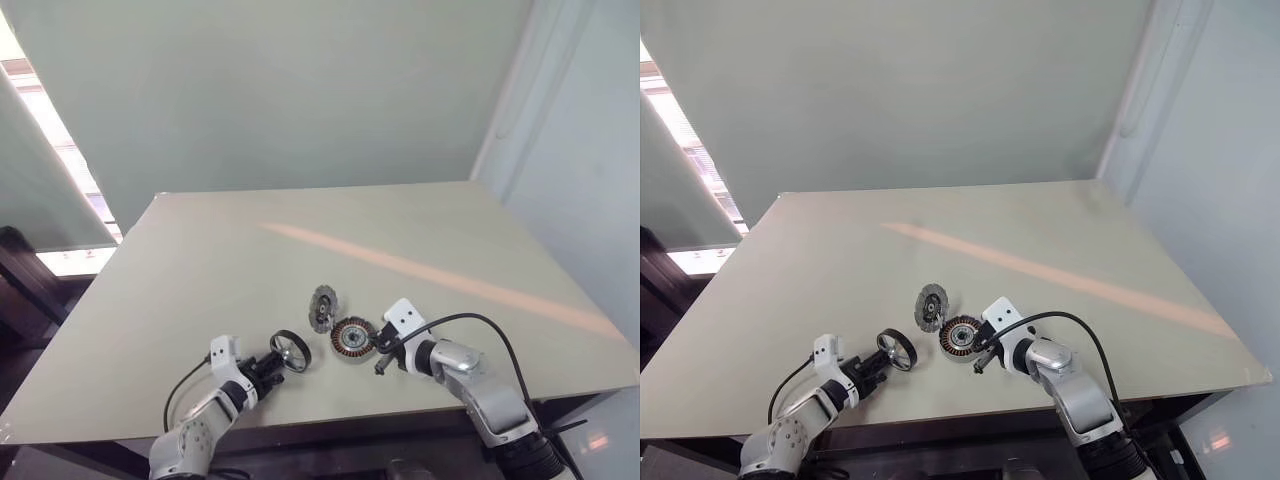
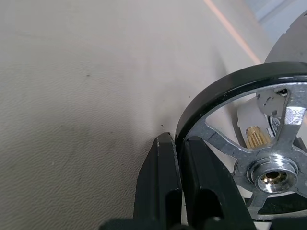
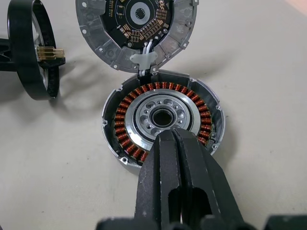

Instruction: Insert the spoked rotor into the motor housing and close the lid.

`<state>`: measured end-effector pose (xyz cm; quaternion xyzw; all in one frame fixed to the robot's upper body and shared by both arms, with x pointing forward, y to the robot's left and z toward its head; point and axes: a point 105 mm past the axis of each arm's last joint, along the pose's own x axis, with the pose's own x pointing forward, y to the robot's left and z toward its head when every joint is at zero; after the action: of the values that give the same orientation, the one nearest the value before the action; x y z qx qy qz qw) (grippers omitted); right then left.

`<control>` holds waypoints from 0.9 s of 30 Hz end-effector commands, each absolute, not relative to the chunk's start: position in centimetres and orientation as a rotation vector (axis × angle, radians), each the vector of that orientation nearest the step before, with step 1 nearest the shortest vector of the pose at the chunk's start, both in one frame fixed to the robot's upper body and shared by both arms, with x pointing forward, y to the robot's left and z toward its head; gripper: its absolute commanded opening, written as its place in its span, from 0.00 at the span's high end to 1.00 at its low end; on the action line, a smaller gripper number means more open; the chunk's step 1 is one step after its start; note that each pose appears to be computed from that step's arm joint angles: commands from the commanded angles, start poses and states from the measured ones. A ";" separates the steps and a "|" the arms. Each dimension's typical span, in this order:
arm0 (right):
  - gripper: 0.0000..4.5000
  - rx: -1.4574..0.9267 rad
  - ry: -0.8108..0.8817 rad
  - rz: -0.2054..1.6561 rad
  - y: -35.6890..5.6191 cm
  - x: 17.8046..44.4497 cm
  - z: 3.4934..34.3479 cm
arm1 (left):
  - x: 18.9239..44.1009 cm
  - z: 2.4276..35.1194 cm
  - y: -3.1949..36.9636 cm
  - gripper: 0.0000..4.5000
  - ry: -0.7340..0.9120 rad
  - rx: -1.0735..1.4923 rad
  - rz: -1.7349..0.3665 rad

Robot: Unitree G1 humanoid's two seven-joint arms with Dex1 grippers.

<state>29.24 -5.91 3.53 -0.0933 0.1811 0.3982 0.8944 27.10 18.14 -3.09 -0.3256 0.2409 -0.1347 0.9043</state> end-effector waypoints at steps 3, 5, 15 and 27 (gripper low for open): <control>1.00 -0.196 0.314 0.830 -5.7 29.8 5.1 | 27.4 -1.2 18.9 0.99 0.422 -0.689 -0.285; 1.00 -0.195 0.315 0.832 -5.6 29.7 5.0 | 27.3 -1.1 18.9 0.99 0.422 -0.690 -0.286; 1.00 -0.203 0.313 0.844 -5.3 29.7 4.9 | 26.6 -1.2 19.1 0.89 0.489 -0.714 -0.273; 1.00 -0.205 0.309 0.853 -5.2 29.8 4.8 | 27.2 0.1 20.1 0.02 0.409 -0.728 -0.256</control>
<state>29.43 -5.62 3.54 -0.0970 0.1759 0.4050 0.8920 26.60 18.53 -1.06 -0.3645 0.2282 -0.1422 0.8916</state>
